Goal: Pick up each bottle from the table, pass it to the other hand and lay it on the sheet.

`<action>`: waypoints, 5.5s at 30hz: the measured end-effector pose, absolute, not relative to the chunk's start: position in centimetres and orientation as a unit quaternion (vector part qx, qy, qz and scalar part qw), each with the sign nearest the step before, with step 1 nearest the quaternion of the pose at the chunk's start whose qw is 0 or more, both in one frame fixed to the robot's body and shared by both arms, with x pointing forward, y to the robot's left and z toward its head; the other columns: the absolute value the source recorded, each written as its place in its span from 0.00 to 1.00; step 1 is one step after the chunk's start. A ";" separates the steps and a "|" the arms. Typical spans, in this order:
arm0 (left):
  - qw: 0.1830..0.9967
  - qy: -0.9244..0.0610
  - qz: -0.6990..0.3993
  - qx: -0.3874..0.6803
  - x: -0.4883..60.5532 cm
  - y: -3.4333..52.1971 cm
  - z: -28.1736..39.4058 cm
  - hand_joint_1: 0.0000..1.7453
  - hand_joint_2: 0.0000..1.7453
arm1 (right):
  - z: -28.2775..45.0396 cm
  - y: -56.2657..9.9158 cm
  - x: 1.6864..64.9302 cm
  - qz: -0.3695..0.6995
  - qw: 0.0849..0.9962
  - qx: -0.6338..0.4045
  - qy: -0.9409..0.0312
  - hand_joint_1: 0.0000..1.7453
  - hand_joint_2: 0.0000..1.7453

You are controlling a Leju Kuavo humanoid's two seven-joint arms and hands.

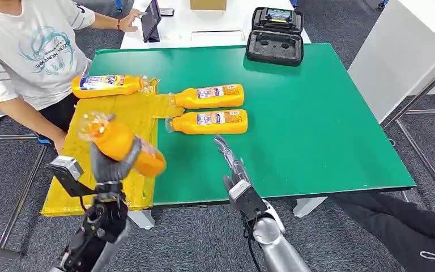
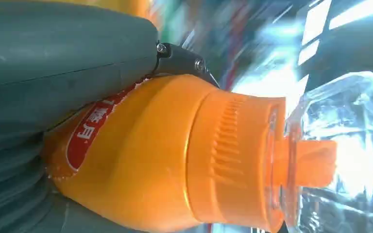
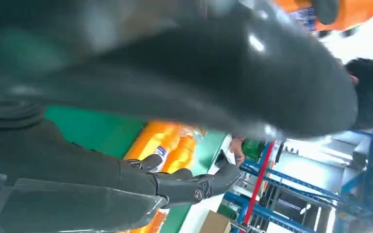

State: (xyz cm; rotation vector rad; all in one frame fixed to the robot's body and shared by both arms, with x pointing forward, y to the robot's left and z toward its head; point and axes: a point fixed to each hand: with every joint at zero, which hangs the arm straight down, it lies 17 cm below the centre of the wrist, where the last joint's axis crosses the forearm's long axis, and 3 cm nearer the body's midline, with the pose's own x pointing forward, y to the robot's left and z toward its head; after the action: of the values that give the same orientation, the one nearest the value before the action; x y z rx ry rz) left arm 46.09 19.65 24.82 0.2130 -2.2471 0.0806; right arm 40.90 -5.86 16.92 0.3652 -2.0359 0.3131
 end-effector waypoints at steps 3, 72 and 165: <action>0.361 -0.916 -0.015 0.178 46.6 21.4 28.2 1.00 1.00 | 17.1 -6.0 40.5 0.125 0.500 0.155 -0.843 0.00 0.00; 0.448 -0.546 -0.613 0.353 56.7 27.5 6.8 1.00 1.00 | 19.2 -3.9 39.6 0.125 0.472 0.235 -0.840 0.00 0.00; 0.428 -0.873 0.064 0.225 49.0 30.1 23.7 0.00 1.00 | 18.9 -9.5 49.0 0.209 0.488 0.017 -0.847 0.00 1.00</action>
State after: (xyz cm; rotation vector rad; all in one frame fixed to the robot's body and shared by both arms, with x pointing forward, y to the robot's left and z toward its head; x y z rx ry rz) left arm 48.97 30.08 23.69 0.5610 -2.1804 0.1602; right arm 48.96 -9.47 18.87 0.0406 -2.0604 0.5073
